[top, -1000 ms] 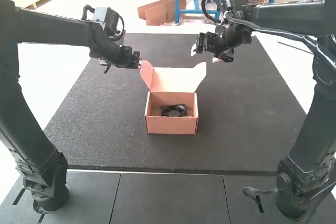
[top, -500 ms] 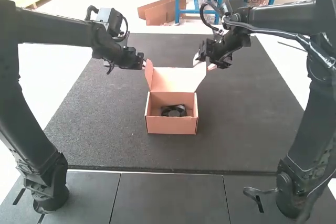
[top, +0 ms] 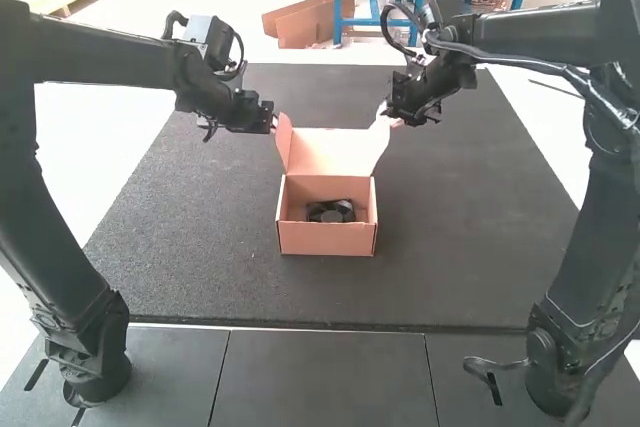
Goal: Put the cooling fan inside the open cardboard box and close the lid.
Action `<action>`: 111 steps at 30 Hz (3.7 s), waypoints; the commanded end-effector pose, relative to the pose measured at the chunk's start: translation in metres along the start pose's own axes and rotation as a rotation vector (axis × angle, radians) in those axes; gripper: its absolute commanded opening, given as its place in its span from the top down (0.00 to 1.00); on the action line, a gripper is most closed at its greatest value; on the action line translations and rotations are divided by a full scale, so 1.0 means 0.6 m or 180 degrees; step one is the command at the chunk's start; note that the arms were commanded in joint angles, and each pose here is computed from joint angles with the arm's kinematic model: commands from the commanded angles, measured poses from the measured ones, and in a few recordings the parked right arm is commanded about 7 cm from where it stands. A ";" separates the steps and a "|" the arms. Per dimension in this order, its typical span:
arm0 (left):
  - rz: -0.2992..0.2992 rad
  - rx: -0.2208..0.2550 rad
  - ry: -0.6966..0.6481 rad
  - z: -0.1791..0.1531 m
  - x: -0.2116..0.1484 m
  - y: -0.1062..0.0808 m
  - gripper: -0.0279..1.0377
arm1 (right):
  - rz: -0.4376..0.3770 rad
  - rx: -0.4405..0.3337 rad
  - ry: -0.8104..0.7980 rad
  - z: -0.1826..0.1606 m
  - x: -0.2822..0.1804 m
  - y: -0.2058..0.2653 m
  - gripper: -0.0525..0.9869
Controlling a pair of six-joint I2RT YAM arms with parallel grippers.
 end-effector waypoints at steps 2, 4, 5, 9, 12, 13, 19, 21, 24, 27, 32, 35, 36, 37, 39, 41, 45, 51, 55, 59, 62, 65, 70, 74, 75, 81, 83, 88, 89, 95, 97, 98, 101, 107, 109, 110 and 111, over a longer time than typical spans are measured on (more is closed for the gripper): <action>-0.0043 -0.0006 -0.0157 0.031 -0.013 -0.003 0.06 | -0.0009 0.0016 -0.0090 0.014 -0.006 0.004 0.77; -0.0043 -0.0006 -0.0162 0.032 -0.013 -0.003 0.06 | -0.0013 0.0018 -0.0082 0.012 -0.005 0.003 0.81; -0.0043 -0.0006 -0.0157 0.031 -0.013 -0.003 0.07 | -0.0017 0.0021 -0.0073 0.011 -0.004 0.002 0.82; -0.0043 -0.0006 -0.0157 0.031 -0.014 -0.003 0.06 | -0.0035 0.0015 -0.0051 0.009 0.001 -0.002 0.88; -0.0039 -0.0010 -0.0157 0.031 -0.015 -0.002 0.06 | -0.0063 0.0012 -0.0039 0.005 0.002 -0.005 0.95; -0.0043 -0.0006 -0.0157 0.031 -0.016 -0.003 0.06 | -0.0074 0.0006 -0.0033 0.004 0.004 -0.006 0.95; -0.0043 -0.0002 -0.0142 0.030 -0.019 -0.003 0.06 | -0.0148 -0.0136 0.0001 -0.006 0.002 -0.009 0.97; -0.0044 -0.0002 -0.0137 0.029 -0.019 -0.003 0.06 | -0.0126 -0.0242 0.0009 -0.012 -0.009 0.003 0.97; -0.0048 -0.0006 -0.0152 0.031 -0.022 -0.004 0.06 | -0.0085 -0.0346 -0.0010 -0.027 -0.016 0.022 0.97; -0.0044 -0.0009 -0.0167 0.032 -0.023 -0.003 0.06 | -0.0066 -0.0434 -0.0059 -0.037 -0.024 0.035 0.97; -0.0071 -0.0005 -0.0177 0.033 -0.031 -0.005 0.06 | -0.0054 -0.0469 -0.0089 -0.049 -0.034 0.037 0.97; -0.0136 -0.0011 -0.0190 0.033 -0.038 -0.009 0.06 | -0.0080 -0.0480 -0.0135 -0.052 -0.042 0.034 0.97; -0.0139 -0.0007 -0.0195 0.033 -0.040 -0.010 0.06 | -0.0091 -0.0487 -0.0161 -0.053 -0.044 0.034 0.97; -0.0153 0.0001 -0.0190 0.032 -0.042 -0.011 0.06 | -0.0097 -0.0487 -0.0187 -0.053 -0.048 0.032 0.97; -0.0222 0.0007 -0.0172 0.029 -0.047 -0.018 0.06 | -0.0101 -0.0502 -0.0243 -0.055 -0.055 0.031 0.97; -0.0240 0.0019 -0.0157 0.025 -0.050 -0.023 0.06 | -0.0107 -0.0519 -0.0299 -0.058 -0.061 0.030 0.97; -0.0249 0.0032 -0.0147 0.017 -0.060 -0.027 0.06 | -0.0057 -0.0585 -0.0330 -0.077 -0.067 0.037 0.97; -0.0248 0.0030 -0.0089 -0.007 -0.068 -0.027 0.06 | 0.0003 -0.0638 -0.0358 -0.095 -0.077 0.044 0.97; -0.0267 0.0031 -0.0050 -0.021 -0.073 -0.029 0.06 | 0.0029 -0.0665 -0.0339 -0.103 -0.078 0.047 0.97; -0.0307 0.0025 -0.0027 -0.033 -0.076 -0.032 0.06 | 0.0054 -0.0701 -0.0307 -0.110 -0.076 0.053 0.97; -0.0365 0.0027 -0.0043 -0.035 -0.081 -0.035 0.06 | 0.0059 -0.0710 -0.0285 -0.114 -0.074 0.053 0.97; -0.0496 0.0014 -0.0060 -0.035 -0.086 -0.043 0.06 | 0.0065 -0.0714 -0.0281 -0.115 -0.073 0.054 0.97; -0.0612 0.0005 -0.0076 -0.035 -0.089 -0.050 0.06 | 0.0089 -0.0710 -0.0262 -0.120 -0.074 0.053 0.97; -0.0696 0.0025 -0.0092 -0.034 -0.089 -0.061 0.06 | 0.0126 -0.0732 -0.0269 -0.127 -0.073 0.055 0.97; -0.0710 0.0044 -0.0091 -0.035 -0.088 -0.065 0.06 | 0.0144 -0.0747 -0.0269 -0.130 -0.074 0.056 0.97; -0.0783 0.0125 -0.0050 -0.044 -0.085 -0.085 0.06 | 0.0228 -0.0753 -0.0373 -0.132 -0.080 0.060 0.97; -0.0799 0.0150 -0.0044 -0.046 -0.085 -0.090 0.06 | 0.0241 -0.0754 -0.0366 -0.134 -0.080 0.060 0.97; -0.0835 0.0186 -0.0020 -0.051 -0.084 -0.100 0.06 | 0.0347 -0.0853 -0.0290 -0.153 -0.077 0.070 0.97; -0.0834 0.0181 -0.0014 -0.052 -0.084 -0.100 0.06 | 0.0354 -0.0879 -0.0271 -0.159 -0.076 0.072 0.97; -0.0818 0.0179 0.0033 -0.061 -0.084 -0.097 0.06 | 0.0382 -0.1000 -0.0188 -0.184 -0.073 0.072 0.97; -0.0808 0.0194 0.0021 -0.062 -0.087 -0.096 0.06 | 0.0382 -0.1027 -0.0184 -0.187 -0.074 0.070 0.97; -0.0807 0.0203 0.0016 -0.064 -0.089 -0.097 0.06 | 0.0384 -0.1038 -0.0188 -0.189 -0.076 0.069 0.97; -0.0789 0.0207 -0.0010 -0.069 -0.093 -0.095 0.06 | 0.0398 -0.1081 -0.0183 -0.196 -0.077 0.069 0.97; -0.0761 0.0201 0.0019 -0.086 -0.095 -0.092 0.06 | 0.0390 -0.1216 -0.0090 -0.220 -0.069 0.066 0.97; -0.0757 0.0197 0.0029 -0.091 -0.096 -0.091 0.06 | 0.0395 -0.1267 -0.0056 -0.229 -0.067 0.066 0.97; -0.0757 0.0196 0.0039 -0.094 -0.096 -0.091 0.06 | 0.0389 -0.1286 -0.0042 -0.233 -0.066 0.064 0.97; -0.0757 0.0195 0.0043 -0.096 -0.096 -0.091 0.06 | 0.0385 -0.1316 -0.0034 -0.236 -0.065 0.063 0.97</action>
Point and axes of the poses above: each hand's point on the last joint's axis, 136 mm out from that joint toward the fingers, its own x axis out along the fingers, its own y axis along the line the jaws close on, z = x × y, the point moved 6 cm from there along -x, back along the fingers, and after that the axes turned 9 degrees about x, right-handed, at the moved point
